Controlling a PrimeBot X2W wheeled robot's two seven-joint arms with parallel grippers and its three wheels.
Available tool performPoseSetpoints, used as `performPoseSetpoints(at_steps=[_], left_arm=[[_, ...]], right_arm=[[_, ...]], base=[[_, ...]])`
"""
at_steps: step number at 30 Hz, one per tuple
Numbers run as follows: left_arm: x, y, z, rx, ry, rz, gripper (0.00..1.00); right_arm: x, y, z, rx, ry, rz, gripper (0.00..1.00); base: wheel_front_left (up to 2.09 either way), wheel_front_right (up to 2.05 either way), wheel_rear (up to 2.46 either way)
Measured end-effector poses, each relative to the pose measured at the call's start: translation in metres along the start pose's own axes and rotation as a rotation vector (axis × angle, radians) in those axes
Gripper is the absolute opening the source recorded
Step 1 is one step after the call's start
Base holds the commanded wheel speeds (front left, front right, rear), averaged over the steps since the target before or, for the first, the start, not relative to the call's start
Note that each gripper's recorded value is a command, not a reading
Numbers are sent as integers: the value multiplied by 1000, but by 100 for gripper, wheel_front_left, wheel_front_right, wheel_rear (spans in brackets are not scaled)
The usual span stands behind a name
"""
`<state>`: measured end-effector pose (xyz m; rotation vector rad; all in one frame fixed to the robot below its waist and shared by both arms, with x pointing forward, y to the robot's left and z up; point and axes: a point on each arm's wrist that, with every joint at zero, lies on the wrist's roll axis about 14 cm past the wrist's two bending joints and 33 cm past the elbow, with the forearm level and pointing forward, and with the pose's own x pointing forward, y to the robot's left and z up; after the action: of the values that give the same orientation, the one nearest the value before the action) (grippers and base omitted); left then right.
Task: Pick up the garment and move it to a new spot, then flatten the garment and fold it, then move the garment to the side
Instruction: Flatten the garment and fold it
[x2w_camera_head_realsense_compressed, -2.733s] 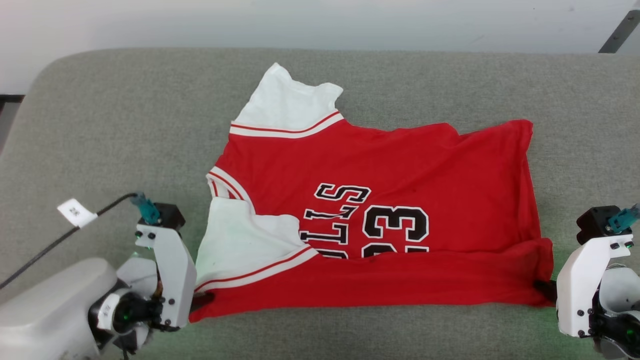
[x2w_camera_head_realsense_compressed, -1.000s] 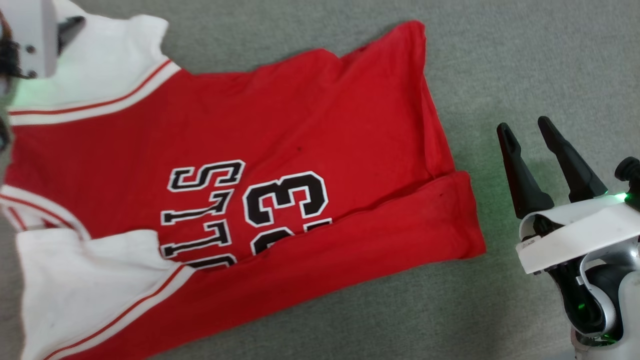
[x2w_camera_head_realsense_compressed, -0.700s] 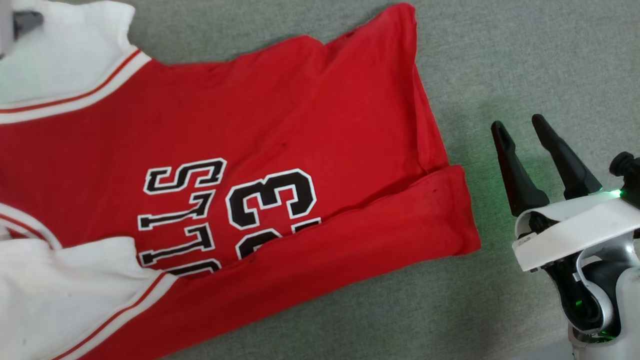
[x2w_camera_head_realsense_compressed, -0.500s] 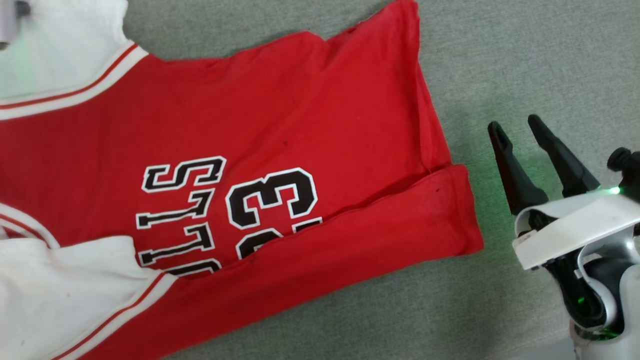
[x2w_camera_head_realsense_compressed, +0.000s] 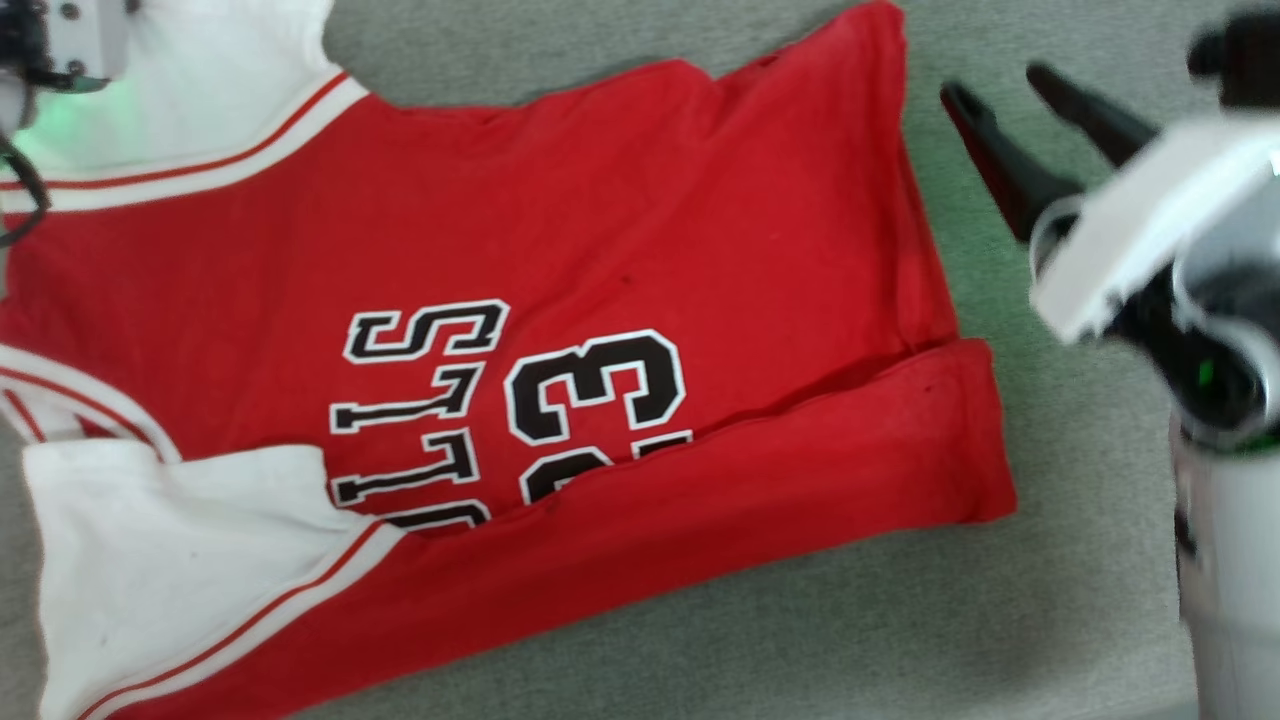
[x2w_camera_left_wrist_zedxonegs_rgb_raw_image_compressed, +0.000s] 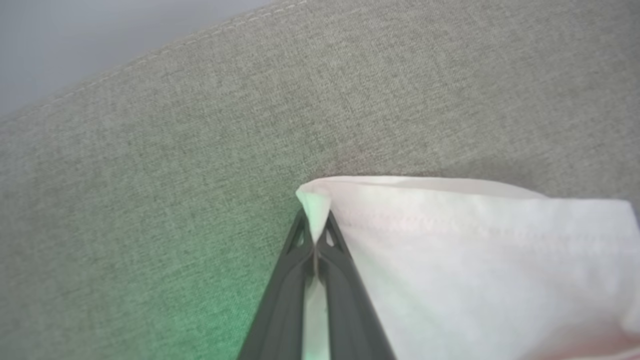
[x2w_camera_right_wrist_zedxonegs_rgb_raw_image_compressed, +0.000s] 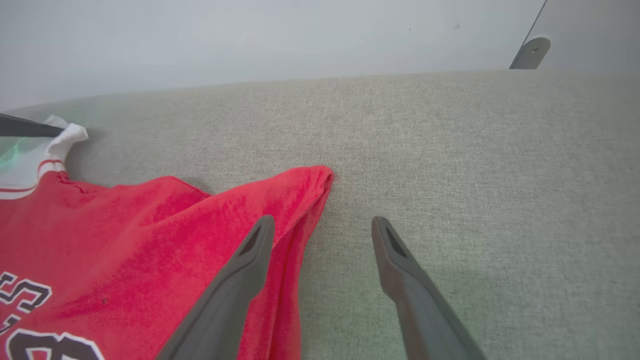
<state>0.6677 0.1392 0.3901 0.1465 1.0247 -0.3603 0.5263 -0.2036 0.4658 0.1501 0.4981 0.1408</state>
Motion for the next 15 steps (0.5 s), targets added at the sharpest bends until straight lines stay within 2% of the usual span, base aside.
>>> performPoseSetpoints(at_steps=[7, 15], left_arm=[[-2, 1, -1, -6, -17, -4, 0], [-2, 4, -2, -16, -30, -4, 0]], right_arm=[[40, 1, -12, -36, 224, -3, 100], [63, 4, -37, -66, 456, 3, 100]], base=[[0, 0, 0], [0, 0, 0]])
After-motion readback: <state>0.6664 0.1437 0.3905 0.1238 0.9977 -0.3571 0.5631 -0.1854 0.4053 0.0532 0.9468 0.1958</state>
